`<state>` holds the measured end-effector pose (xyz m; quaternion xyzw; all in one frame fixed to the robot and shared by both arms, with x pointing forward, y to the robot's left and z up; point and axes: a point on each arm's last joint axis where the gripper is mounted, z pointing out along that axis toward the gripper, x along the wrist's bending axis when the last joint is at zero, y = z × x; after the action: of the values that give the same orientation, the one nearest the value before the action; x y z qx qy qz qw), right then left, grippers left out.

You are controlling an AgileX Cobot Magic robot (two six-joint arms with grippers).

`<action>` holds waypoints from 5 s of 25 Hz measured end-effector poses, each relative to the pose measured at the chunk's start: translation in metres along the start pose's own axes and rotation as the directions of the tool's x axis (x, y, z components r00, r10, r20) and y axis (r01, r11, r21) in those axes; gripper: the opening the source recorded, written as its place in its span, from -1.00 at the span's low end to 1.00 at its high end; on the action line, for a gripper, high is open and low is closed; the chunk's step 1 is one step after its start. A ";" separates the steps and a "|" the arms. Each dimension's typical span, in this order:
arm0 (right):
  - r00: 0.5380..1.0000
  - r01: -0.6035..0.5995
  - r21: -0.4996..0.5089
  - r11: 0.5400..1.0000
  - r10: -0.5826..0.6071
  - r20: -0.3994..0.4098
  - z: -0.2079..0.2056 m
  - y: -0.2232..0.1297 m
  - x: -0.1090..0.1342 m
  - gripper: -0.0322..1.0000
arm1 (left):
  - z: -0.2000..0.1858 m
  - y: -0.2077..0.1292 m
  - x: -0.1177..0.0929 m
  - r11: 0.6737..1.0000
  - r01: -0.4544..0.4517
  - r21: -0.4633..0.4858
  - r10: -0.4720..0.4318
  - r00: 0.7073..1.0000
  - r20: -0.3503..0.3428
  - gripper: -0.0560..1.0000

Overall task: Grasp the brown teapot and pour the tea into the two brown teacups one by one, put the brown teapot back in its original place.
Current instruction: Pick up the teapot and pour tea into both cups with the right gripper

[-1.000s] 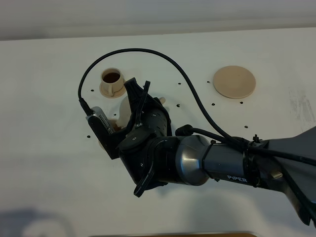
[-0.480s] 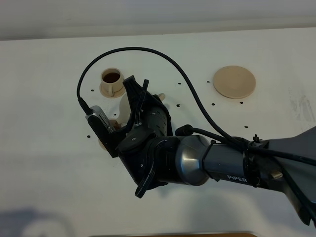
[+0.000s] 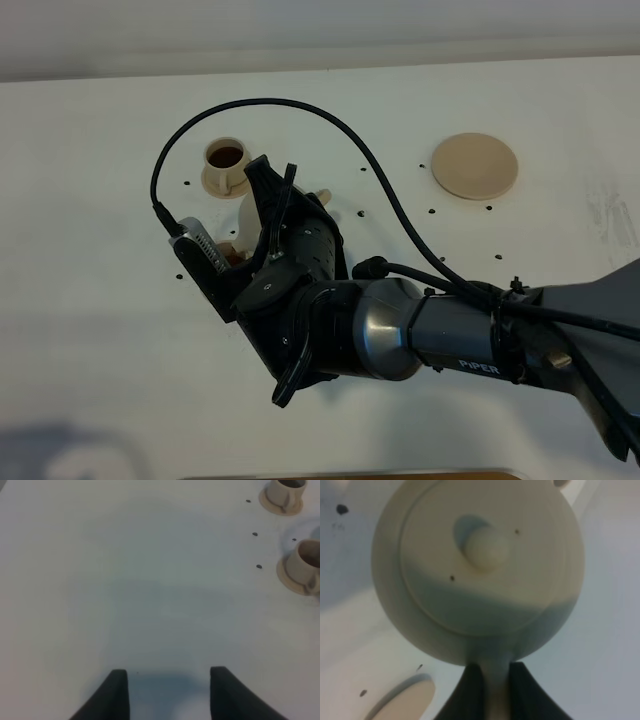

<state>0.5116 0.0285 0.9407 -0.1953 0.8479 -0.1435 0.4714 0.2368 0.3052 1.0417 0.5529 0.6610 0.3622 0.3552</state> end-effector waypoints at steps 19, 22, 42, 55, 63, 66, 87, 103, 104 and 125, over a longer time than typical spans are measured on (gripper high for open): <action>0.999 0.032 -0.005 0.999 -0.031 0.037 -0.005 0.004 -0.002 -0.77 | 0.000 0.000 0.000 1.000 0.000 0.000 0.000 1.000 0.000 -0.05; 0.998 0.039 -0.007 0.999 -0.038 0.045 -0.006 0.005 -0.003 -0.77 | 0.000 0.000 0.000 1.000 0.000 0.000 0.000 1.000 0.000 -0.05; 0.995 0.064 0.004 0.998 -0.064 0.079 -0.006 0.004 -0.006 -0.77 | 0.000 0.000 0.000 1.000 0.000 0.000 0.000 1.000 0.000 -0.05; 0.990 0.107 0.021 0.994 -0.108 0.085 -0.006 0.003 -0.007 -0.77 | 0.000 0.000 0.000 1.000 0.000 0.000 0.000 1.000 0.000 -0.05; 0.989 0.122 0.022 0.992 -0.124 0.085 -0.006 0.003 -0.007 -0.77 | 0.000 0.000 0.000 1.000 0.000 0.000 0.000 1.000 0.000 -0.05; 0.987 0.131 0.023 0.991 -0.132 0.087 -0.008 0.005 -0.006 -0.77 | 0.000 0.000 0.000 1.000 0.000 0.000 0.000 1.000 0.000 -0.05; 0.979 0.181 0.027 0.983 -0.182 0.088 -0.008 0.005 -0.006 -0.77 | 0.000 0.000 0.000 1.000 -0.001 0.000 0.001 1.000 0.000 -0.05; 0.975 0.193 0.036 0.981 -0.195 0.102 -0.009 0.005 -0.008 -0.77 | 0.000 0.000 0.000 1.000 0.000 0.000 0.000 1.000 0.000 -0.05; 0.975 0.193 0.036 0.981 -0.196 0.103 -0.009 0.005 -0.008 -0.77 | 0.000 0.000 0.000 1.000 0.000 0.000 0.000 1.000 0.000 -0.05; 0.982 0.155 0.028 0.988 -0.157 0.103 -0.012 0.008 -0.007 -0.77 | 0.000 0.000 0.000 1.000 0.002 0.000 -0.002 1.000 0.000 -0.05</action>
<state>0.5032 0.0393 0.9485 -0.2638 0.8026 -0.1779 0.5045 0.2368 0.3052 1.0417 0.5524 0.6614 0.3620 0.3555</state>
